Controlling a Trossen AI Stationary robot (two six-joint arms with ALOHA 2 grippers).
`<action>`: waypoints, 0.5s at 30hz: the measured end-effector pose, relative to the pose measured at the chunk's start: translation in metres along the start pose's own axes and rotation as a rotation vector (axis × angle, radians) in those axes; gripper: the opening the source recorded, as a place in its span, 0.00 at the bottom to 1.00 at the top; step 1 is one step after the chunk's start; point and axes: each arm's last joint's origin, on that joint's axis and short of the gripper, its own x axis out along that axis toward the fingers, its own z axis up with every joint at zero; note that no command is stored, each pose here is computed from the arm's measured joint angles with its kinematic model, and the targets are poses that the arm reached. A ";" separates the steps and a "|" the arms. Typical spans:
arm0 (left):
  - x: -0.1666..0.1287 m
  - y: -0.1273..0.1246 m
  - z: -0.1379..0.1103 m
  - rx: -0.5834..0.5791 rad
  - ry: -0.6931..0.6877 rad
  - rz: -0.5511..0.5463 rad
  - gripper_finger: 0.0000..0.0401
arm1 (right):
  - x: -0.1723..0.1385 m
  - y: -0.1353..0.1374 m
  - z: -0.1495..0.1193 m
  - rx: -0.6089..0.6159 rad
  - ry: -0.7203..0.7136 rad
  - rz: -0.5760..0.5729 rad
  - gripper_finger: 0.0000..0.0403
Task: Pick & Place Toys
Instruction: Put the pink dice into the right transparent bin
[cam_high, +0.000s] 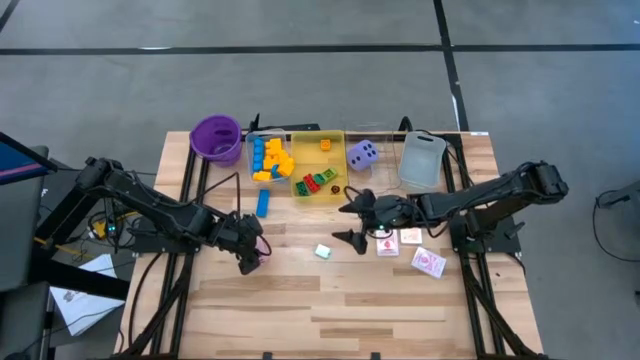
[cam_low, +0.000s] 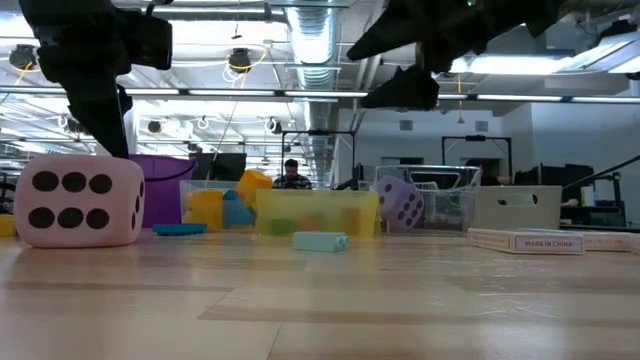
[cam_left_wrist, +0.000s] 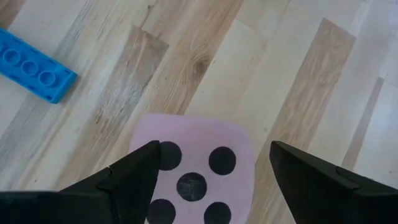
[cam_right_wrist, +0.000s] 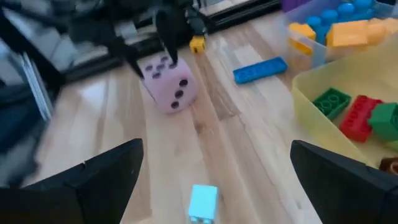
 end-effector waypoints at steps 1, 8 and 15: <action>0.000 0.000 0.000 0.001 0.000 0.000 0.74 | 0.002 0.001 -0.001 -0.035 0.004 0.001 0.99; 0.000 0.003 -0.004 0.013 0.062 0.015 0.74 | 0.021 0.010 -0.017 -0.271 0.005 0.032 0.99; -0.006 0.007 -0.014 -0.118 0.222 -0.012 0.74 | 0.056 0.022 -0.038 -0.389 -0.091 0.075 0.99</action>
